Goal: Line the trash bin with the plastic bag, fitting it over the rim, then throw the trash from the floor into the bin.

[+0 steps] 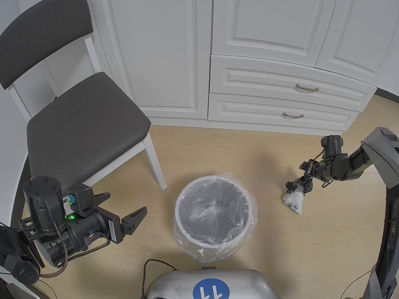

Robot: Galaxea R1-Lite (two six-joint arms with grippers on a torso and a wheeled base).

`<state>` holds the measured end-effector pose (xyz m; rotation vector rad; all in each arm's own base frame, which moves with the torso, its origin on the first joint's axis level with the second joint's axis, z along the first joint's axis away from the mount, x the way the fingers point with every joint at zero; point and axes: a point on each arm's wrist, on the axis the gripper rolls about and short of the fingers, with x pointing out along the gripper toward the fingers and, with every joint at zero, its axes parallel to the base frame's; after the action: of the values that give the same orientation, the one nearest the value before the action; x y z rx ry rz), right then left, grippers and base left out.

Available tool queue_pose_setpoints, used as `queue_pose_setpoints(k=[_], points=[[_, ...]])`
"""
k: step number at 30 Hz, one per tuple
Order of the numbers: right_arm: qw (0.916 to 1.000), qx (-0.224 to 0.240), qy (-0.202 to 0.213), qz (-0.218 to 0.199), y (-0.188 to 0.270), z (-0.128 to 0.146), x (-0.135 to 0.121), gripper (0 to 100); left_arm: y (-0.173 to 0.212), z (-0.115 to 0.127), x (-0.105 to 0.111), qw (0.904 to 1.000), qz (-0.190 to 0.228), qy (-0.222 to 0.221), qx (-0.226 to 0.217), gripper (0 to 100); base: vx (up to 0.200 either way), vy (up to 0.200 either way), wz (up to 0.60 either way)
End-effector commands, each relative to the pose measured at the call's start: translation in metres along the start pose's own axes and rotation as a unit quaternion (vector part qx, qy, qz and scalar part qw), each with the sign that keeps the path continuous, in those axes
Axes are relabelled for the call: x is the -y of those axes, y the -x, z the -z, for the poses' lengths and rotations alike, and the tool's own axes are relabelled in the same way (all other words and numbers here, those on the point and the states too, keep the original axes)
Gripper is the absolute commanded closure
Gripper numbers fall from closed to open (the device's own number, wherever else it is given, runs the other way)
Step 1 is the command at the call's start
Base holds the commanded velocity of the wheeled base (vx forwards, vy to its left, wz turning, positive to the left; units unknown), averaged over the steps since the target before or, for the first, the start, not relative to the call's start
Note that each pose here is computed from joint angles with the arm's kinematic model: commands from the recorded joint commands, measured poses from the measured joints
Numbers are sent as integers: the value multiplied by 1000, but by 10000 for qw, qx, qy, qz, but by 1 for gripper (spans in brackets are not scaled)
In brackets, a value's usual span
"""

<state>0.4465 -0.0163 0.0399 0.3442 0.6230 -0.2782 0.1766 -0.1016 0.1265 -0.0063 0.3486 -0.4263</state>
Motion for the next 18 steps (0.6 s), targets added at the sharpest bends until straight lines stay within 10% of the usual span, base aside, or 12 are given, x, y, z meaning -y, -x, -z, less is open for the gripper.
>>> queue_pose_setpoints(k=[1,18], points=[[9994,-180,-140,259,-48,27,27,0,3,-3,0,10000,9,9,83,0,0,0,0],[9979,-234,-533,291,-116,62,26,0,3,-1,1,10000,42,-59,58,0,0,0,0]])
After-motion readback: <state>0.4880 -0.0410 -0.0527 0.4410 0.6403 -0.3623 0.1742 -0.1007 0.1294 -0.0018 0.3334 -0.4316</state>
